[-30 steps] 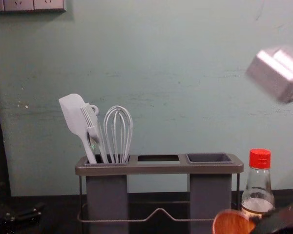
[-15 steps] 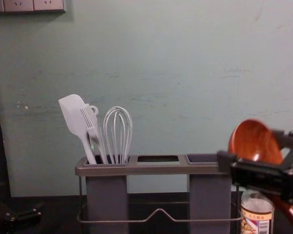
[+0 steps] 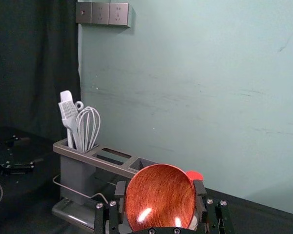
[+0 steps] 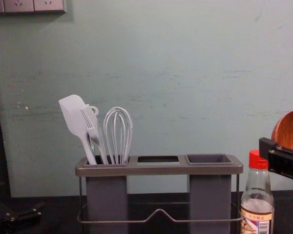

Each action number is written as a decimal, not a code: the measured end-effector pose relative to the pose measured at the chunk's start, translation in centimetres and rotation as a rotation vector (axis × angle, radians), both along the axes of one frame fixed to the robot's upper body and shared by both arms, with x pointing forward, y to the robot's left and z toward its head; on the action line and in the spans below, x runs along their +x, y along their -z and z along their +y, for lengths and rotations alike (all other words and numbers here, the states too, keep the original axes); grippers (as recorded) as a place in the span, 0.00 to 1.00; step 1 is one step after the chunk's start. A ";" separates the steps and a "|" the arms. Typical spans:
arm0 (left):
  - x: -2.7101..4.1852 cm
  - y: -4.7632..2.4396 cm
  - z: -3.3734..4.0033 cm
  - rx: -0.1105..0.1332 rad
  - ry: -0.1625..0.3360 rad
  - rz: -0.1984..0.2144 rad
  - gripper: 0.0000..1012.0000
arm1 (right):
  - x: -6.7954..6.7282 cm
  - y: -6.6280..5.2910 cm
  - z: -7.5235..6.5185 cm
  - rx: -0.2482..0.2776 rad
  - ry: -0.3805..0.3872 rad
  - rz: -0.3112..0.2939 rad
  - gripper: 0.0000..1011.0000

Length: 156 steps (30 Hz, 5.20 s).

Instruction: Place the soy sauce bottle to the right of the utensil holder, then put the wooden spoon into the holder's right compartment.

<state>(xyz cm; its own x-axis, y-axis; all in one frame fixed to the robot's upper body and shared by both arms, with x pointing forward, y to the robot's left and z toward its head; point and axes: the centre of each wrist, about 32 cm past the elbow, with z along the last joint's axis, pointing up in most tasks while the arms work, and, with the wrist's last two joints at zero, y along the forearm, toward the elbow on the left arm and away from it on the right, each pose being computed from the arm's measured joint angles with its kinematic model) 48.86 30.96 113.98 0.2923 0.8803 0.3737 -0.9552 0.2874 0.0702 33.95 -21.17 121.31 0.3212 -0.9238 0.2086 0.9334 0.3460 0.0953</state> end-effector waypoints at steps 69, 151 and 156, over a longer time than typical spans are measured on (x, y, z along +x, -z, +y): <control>0.00 0.00 0.00 0.000 0.000 0.000 0.99 | 22.8 -1.1 3.0 0.137 -0.283 -0.448 0.83; 0.00 0.00 0.00 0.000 0.000 0.000 0.99 | 19.8 6.1 3.5 0.258 -0.179 -0.392 0.99; 0.00 0.00 0.00 0.000 0.000 0.000 0.99 | 19.4 4.6 2.0 0.246 -0.154 -0.437 0.99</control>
<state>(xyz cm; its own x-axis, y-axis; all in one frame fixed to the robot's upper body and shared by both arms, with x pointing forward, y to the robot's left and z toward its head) 48.86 30.97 113.98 0.2923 0.8803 0.3738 -0.9552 0.2873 0.0703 53.40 -19.22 116.69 0.3887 -0.9112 0.1365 0.7286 0.3947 0.5598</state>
